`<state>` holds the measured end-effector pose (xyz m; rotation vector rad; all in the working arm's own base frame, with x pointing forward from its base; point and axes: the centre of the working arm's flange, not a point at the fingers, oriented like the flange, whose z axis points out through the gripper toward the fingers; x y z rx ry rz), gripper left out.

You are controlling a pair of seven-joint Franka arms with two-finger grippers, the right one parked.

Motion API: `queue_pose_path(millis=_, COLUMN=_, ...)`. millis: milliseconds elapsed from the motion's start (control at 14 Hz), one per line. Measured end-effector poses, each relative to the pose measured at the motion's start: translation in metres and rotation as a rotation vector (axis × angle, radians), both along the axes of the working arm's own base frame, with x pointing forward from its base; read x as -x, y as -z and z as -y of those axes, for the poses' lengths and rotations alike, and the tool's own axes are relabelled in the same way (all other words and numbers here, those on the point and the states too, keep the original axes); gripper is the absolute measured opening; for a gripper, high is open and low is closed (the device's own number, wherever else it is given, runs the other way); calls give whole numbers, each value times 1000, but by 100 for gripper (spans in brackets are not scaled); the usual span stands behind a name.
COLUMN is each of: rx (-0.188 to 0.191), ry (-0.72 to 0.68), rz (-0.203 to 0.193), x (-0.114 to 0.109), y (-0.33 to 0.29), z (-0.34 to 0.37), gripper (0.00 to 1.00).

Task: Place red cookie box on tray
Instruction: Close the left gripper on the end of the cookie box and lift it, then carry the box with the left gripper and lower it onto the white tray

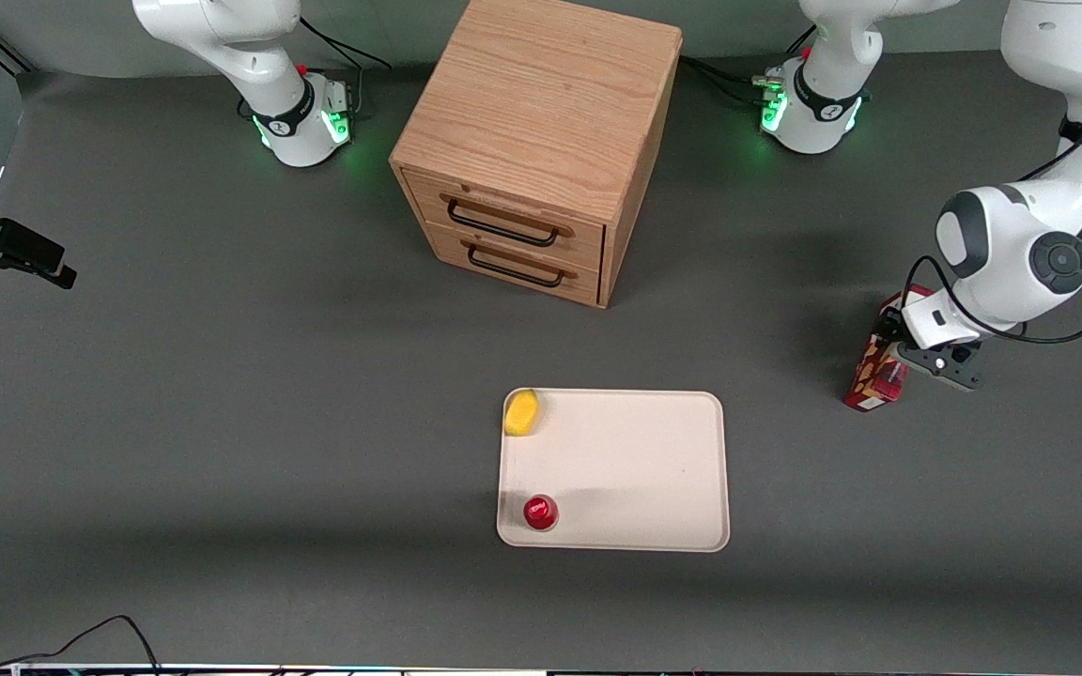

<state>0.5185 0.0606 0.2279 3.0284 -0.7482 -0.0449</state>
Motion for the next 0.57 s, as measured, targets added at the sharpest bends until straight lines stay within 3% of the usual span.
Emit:
queue_pose_path(millis=286, rx=12, ry=-17, rz=-1, x=-3, y=-5, z=-1, gripper=15)
queue_pose_path(millis=429, rx=26, ry=-32, rz=-20, x=-12, y=-23, z=-1, gripper=13)
queue_pose_path(millis=571, rx=42, ry=-82, rz=-57, x=-31, y=-80, z=0, gripper=13)
